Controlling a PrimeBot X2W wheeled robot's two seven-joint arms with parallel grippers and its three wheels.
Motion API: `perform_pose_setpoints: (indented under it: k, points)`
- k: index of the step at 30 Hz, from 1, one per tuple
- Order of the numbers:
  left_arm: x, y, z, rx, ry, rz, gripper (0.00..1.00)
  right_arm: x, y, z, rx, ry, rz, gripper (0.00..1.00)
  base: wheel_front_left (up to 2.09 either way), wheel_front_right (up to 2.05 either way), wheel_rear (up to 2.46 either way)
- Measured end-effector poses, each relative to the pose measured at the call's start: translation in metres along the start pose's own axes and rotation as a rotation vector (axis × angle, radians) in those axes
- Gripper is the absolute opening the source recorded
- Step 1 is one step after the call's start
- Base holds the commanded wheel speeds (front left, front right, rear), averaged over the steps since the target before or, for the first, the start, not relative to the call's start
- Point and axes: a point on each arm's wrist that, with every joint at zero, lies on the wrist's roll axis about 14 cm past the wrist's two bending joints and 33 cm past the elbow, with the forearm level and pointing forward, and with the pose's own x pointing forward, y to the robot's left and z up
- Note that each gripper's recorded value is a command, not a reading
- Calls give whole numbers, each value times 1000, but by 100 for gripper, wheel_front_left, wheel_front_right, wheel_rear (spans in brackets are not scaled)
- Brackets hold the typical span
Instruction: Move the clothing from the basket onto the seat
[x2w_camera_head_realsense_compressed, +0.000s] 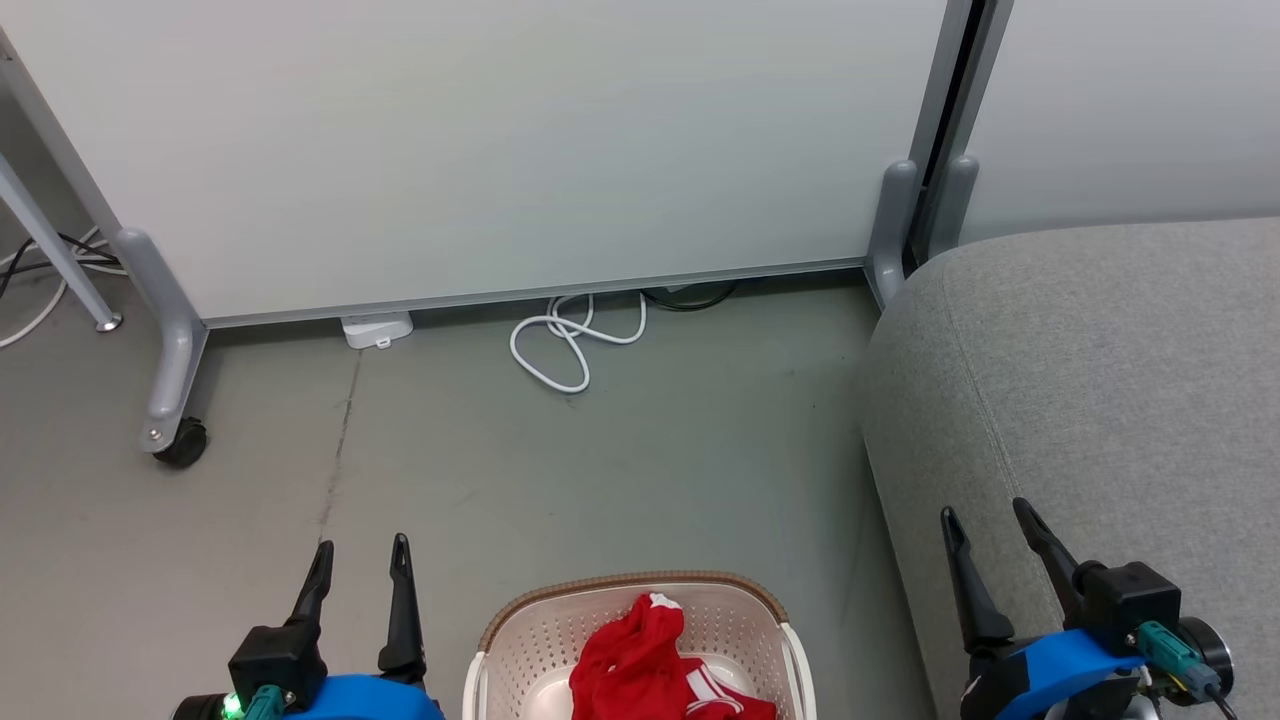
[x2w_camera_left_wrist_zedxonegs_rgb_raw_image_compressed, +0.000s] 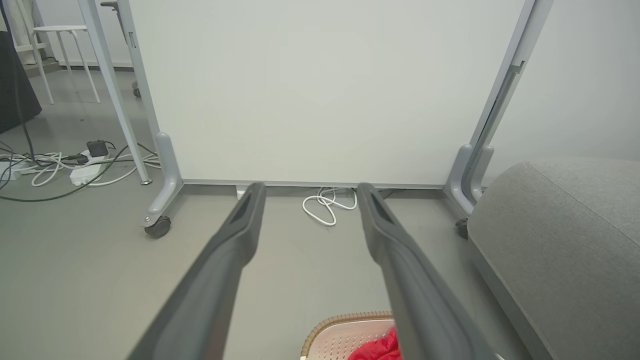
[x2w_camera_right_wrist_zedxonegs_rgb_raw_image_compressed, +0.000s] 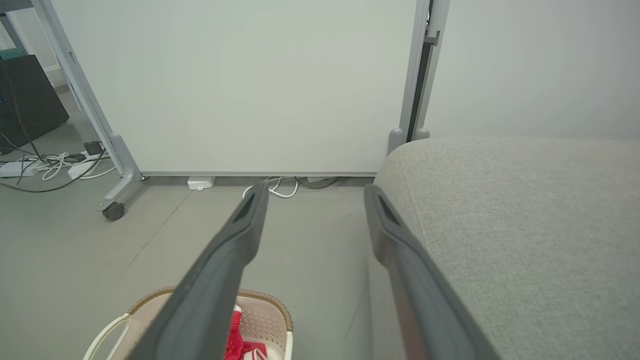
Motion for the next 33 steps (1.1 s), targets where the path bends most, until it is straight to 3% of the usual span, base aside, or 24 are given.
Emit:
perform_pose_setpoints:
  k: [16, 33]
  points:
    - [13, -16, -22, 3, 71, -50, 100, 0, -6, -5, 3, 14, -16, 100, 0, 0, 0]
    - [61, -83, -157, 32, 484, -294, 100, 17, -11, -33, -20, 94, -13, 100, 0, 0, 0]
